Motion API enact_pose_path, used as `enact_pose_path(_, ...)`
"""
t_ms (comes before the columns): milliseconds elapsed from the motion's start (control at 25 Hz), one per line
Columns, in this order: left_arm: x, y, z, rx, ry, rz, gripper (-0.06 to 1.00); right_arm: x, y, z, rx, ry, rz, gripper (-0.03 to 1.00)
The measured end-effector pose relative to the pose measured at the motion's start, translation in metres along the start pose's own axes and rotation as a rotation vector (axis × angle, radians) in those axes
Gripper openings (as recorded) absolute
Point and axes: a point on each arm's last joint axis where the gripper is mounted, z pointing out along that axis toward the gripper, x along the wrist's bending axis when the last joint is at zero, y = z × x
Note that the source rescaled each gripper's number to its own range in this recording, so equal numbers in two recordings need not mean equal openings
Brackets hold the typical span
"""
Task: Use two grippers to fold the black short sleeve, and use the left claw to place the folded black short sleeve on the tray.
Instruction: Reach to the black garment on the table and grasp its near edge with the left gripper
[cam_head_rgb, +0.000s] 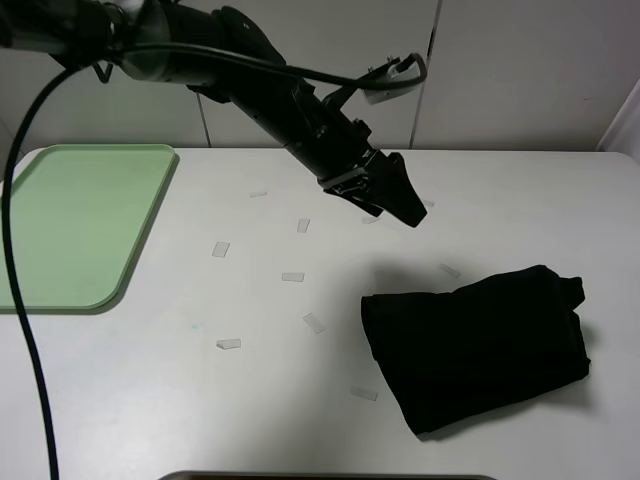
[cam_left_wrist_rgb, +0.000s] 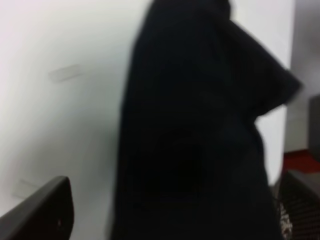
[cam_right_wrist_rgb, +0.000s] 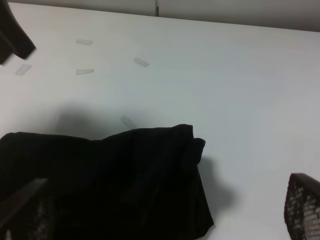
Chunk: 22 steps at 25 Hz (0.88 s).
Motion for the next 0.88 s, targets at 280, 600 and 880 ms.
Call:
enact_pose_path(280,0.021,-0.013,0.032,-0.007,-0.040,-0.066,0.80,0.000,0.000,0.000,0.000,0.000,0.000,1.00)
enact_pose_path(600,0.022,-0.020,0.065,0.004,-0.071,-0.077,0.80,0.000,0.000,0.000,0.000,0.000,0.000,1.00)
enact_pose_path(880,0.020,-0.032,0.083,0.068,-0.114,-0.084,0.80,0.000,0.000,0.000,0.000,0.001,0.000,1.00)
